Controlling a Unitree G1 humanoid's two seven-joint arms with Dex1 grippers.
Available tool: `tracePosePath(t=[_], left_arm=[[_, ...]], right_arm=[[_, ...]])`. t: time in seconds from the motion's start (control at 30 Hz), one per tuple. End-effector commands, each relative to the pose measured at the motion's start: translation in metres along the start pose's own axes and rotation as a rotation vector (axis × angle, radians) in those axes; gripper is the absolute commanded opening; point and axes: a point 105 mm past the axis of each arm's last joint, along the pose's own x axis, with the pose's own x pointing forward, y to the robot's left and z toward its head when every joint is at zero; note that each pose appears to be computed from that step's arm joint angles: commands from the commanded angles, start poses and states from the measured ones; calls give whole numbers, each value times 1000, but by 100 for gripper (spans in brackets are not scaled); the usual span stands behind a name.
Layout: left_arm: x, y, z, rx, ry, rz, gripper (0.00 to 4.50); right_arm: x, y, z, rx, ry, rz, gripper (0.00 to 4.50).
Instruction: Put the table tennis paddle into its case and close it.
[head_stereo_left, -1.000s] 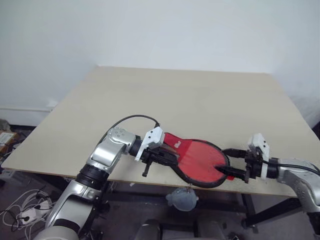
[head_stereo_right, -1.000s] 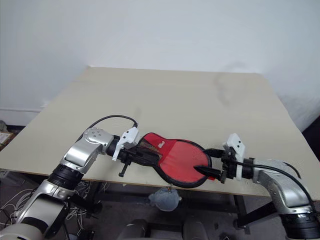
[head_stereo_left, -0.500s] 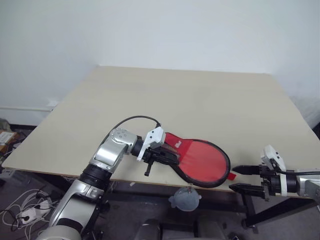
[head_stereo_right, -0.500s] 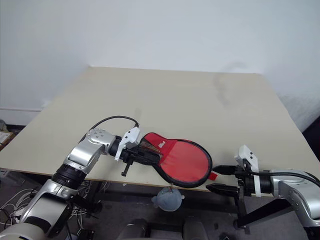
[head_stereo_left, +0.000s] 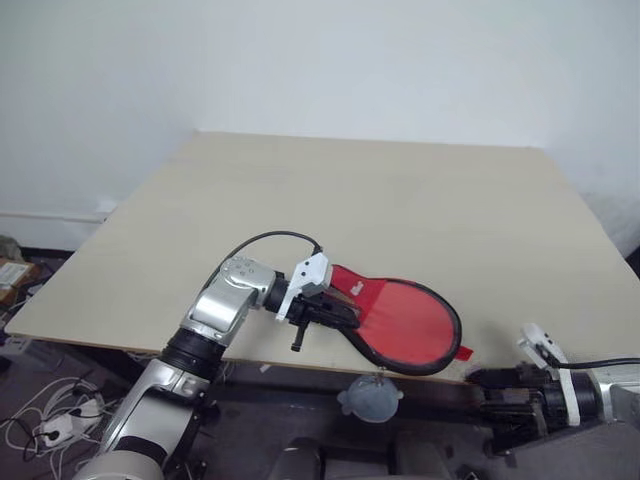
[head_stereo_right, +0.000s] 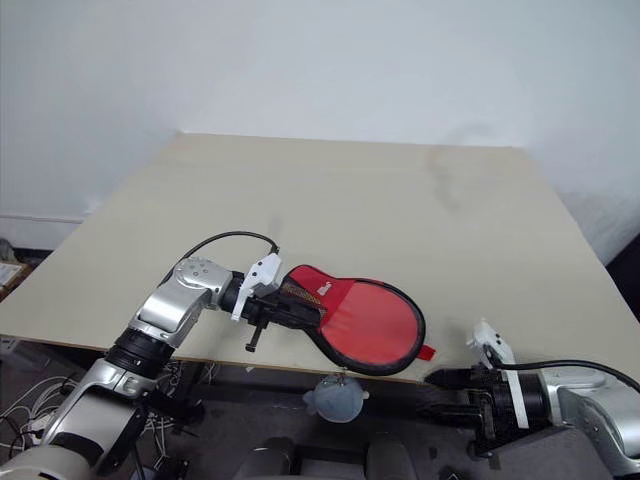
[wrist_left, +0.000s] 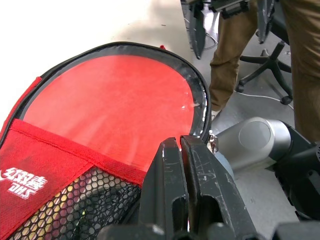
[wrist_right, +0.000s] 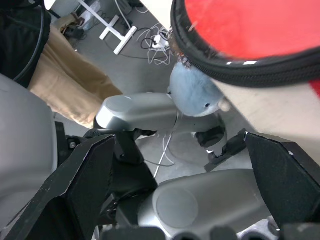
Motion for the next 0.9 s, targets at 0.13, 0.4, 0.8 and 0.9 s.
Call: tracePosePath(t=[0.13, 0.4, 0.8, 0.9], left_arm=[[-2, 6, 11, 42, -10, 20, 0], [-3, 9, 12, 49, -10, 30, 0], [-4, 12, 14, 54, -11, 41, 0], [-4, 12, 13, 54, -9, 42, 0]], right_arm=[[11, -2, -12, -4, 54, -17, 449], [35, -8, -10, -9, 49, -21, 449], [58, -10, -5, -6, 49, 24, 449], [58, -10, -5, 8, 44, 33, 449]])
